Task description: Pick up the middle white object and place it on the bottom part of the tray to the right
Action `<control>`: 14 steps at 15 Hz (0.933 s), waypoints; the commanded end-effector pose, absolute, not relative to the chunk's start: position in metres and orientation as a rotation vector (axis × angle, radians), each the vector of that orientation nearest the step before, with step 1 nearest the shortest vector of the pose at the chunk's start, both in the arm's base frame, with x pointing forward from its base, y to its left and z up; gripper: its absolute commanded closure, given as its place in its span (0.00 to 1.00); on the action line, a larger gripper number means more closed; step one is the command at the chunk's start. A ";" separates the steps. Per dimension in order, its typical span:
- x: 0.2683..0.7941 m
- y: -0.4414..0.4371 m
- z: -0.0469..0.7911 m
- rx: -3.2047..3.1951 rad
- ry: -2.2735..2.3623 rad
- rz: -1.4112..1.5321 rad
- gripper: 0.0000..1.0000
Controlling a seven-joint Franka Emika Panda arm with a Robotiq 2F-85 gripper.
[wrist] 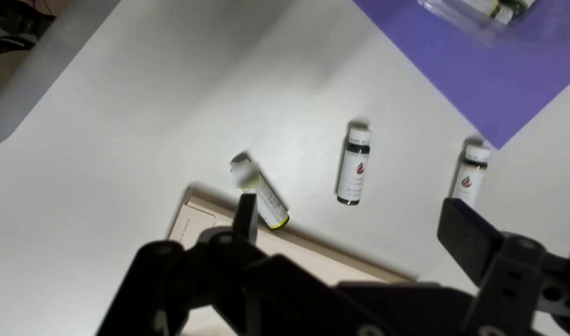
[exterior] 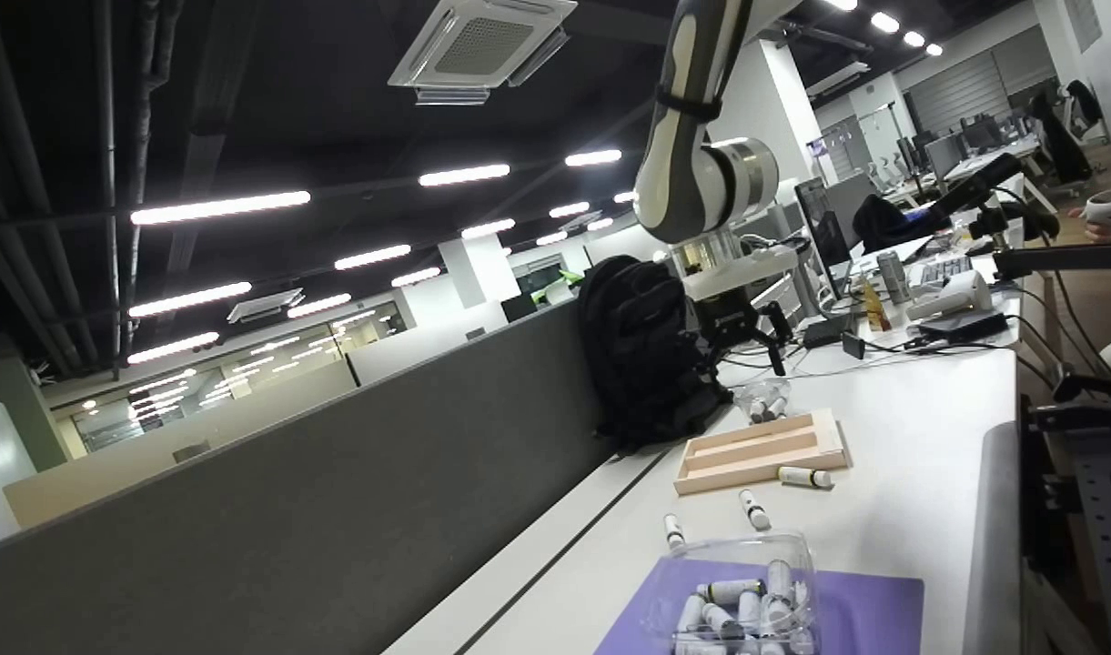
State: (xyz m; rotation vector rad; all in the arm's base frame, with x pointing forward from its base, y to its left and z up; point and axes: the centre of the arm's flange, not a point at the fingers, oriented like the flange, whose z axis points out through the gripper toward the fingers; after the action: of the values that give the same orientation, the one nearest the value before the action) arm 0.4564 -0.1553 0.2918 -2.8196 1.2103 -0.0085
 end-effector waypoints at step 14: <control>0.560 -0.112 0.130 -2.499 1.908 0.115 0.00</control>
State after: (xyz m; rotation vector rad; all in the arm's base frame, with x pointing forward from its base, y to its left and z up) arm 0.5642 -0.1141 0.1308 -2.5392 1.8626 0.1113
